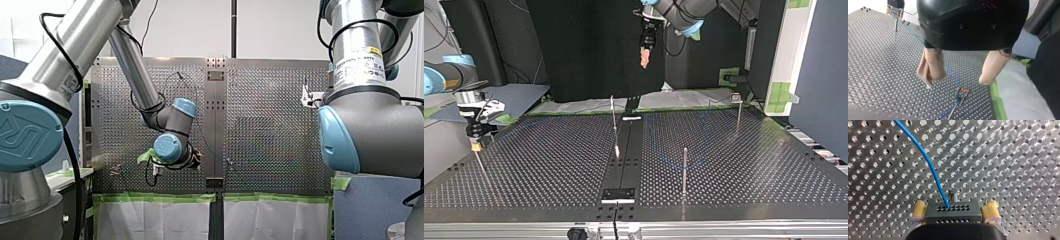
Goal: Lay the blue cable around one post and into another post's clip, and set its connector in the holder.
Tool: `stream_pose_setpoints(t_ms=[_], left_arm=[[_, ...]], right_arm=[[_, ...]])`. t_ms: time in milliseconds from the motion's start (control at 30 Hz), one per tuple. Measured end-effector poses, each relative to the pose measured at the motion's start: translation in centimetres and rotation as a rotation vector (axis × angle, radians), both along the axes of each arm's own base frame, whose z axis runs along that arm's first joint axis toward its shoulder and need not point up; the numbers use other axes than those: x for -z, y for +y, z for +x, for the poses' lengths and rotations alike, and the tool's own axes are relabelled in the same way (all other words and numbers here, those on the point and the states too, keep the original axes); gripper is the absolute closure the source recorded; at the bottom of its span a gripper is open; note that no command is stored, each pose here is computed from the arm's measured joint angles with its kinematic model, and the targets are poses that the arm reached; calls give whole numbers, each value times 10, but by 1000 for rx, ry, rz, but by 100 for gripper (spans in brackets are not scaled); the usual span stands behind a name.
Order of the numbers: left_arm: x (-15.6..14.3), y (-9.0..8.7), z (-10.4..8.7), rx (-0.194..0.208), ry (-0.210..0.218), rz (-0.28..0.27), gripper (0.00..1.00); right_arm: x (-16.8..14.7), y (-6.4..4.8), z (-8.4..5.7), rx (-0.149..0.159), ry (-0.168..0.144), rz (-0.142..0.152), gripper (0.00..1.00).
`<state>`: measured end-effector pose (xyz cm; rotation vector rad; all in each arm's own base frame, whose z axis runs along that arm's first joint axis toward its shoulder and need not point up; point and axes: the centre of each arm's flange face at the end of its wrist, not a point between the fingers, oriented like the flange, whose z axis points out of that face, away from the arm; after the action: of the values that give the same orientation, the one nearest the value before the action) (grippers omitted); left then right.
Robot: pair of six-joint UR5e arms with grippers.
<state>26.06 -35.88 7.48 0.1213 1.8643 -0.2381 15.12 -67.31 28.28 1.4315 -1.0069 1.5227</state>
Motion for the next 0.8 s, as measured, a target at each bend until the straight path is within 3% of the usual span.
stream_pose_setpoints(t_ms=[267,533,800], left_arm=[[-4,-2,12,-7,-77,19,0],[-10,-4,23,-26,-144,-11,0],[-16,-3,32,-84,-215,-20,0]], right_arm=[[0,0,0,0,0,0,0],[0,0,0,0,0,0,0],[0,0,0,0,0,0,0]])
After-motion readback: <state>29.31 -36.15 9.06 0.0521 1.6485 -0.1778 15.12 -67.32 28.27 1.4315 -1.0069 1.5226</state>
